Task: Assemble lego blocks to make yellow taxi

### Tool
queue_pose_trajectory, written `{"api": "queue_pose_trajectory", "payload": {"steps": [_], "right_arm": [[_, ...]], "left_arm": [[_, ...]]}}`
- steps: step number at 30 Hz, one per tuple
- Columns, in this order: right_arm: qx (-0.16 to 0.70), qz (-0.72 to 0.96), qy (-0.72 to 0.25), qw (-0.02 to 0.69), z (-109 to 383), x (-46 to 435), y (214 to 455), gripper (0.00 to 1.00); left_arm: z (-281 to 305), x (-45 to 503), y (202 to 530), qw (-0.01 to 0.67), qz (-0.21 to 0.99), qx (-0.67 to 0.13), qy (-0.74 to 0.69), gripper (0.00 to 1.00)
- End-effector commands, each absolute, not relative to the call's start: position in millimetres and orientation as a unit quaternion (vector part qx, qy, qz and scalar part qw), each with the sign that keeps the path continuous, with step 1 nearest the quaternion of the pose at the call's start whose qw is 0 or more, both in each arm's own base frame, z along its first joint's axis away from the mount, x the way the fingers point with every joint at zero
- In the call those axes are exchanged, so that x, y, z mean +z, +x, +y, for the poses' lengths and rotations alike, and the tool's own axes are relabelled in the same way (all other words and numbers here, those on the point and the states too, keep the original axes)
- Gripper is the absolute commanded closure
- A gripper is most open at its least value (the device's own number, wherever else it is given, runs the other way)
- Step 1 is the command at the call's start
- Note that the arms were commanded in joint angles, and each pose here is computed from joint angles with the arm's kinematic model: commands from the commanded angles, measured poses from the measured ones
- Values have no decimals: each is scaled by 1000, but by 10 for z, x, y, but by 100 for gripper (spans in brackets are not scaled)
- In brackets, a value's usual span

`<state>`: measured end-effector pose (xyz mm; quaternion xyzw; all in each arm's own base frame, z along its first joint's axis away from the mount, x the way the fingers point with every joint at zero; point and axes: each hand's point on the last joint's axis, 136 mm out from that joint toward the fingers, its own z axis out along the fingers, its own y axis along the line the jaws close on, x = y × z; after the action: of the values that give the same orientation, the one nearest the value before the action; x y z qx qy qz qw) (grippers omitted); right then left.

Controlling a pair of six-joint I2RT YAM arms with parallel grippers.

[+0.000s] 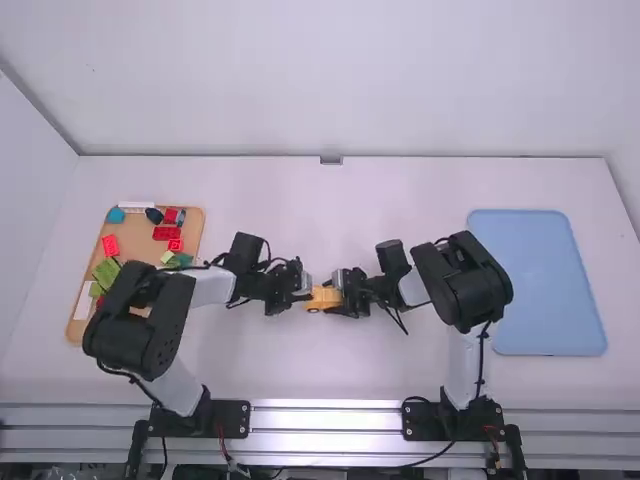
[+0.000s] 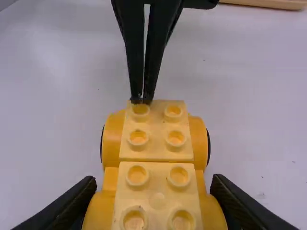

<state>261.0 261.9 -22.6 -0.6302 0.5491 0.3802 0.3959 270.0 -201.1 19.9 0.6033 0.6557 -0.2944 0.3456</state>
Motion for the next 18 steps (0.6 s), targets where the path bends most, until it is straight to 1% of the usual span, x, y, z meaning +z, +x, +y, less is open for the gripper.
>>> {"api": "queue_pose_trajectory", "payload": {"steps": [1,4,8,18], "right_arm": [[362,562,-636,386,2610,-330,2623,39],[362,562,-636,386,2611,-330,2623,39],[362,562,-636,386,2611,-330,2624,39],[353,568,-637,384,2598,-356,2648,39]], "left_arm": [[-2064,52,2638,322,668,-272,614,98],[-2068,1,2687,316,683,-256,606,98],[-2038,15,2721,320,686,-256,602,98],[-2249,422,2798,378,627,-312,606,98]]}}
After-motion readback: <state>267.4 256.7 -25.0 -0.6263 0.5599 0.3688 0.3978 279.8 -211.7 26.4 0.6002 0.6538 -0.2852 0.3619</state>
